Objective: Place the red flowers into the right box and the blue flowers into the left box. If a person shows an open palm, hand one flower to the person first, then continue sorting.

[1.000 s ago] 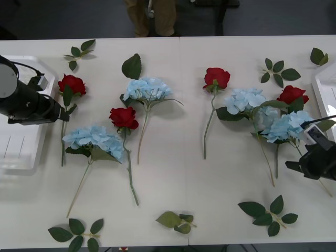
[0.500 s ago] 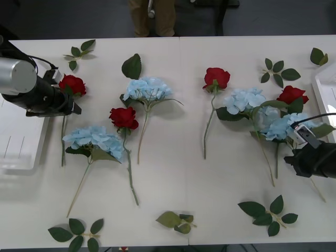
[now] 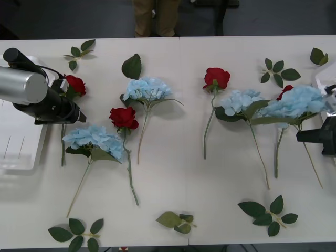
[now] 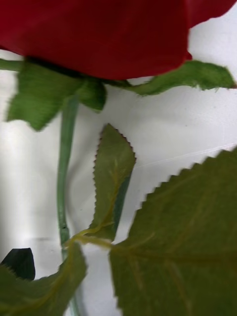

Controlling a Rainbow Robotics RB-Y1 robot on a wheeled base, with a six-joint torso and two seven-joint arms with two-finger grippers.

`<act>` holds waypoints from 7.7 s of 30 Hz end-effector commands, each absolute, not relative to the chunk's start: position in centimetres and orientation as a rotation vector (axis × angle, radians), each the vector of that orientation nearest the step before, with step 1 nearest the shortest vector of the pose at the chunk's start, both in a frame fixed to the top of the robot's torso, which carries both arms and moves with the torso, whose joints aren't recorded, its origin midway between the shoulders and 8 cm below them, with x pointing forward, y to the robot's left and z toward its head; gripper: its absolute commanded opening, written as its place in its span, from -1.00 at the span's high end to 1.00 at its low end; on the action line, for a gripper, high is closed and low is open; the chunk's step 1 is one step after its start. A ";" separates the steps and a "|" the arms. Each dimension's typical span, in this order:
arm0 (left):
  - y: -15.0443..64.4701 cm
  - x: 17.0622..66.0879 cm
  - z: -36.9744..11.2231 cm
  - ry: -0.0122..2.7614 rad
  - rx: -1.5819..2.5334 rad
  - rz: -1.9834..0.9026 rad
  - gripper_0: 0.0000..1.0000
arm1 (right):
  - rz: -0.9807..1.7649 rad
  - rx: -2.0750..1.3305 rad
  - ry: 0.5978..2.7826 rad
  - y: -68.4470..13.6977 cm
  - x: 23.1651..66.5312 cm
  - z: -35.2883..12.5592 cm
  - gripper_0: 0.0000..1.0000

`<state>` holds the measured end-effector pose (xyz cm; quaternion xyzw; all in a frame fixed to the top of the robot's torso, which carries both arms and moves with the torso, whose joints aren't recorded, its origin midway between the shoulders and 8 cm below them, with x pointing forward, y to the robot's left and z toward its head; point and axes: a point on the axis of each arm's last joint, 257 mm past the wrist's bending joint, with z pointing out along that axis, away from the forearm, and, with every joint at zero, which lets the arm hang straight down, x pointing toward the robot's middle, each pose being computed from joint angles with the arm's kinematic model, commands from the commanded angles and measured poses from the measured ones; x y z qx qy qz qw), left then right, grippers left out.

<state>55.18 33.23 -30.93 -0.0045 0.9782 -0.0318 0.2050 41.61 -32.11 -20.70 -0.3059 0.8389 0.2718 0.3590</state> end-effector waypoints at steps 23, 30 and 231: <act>33.9 56.4 -31.5 2.662 -0.010 -0.035 -0.60 | 1.490 -0.498 1.745 7.0 42.6 -3.1 1.00; 34.7 55.8 -32.9 2.659 0.005 -0.014 1.00 | 1.532 -0.398 1.679 11.1 44.1 -2.9 1.00; 22.1 43.4 -19.6 2.740 0.733 -0.090 -1.00 | -0.135 -0.421 2.654 -57.2 41.4 -19.0 1.00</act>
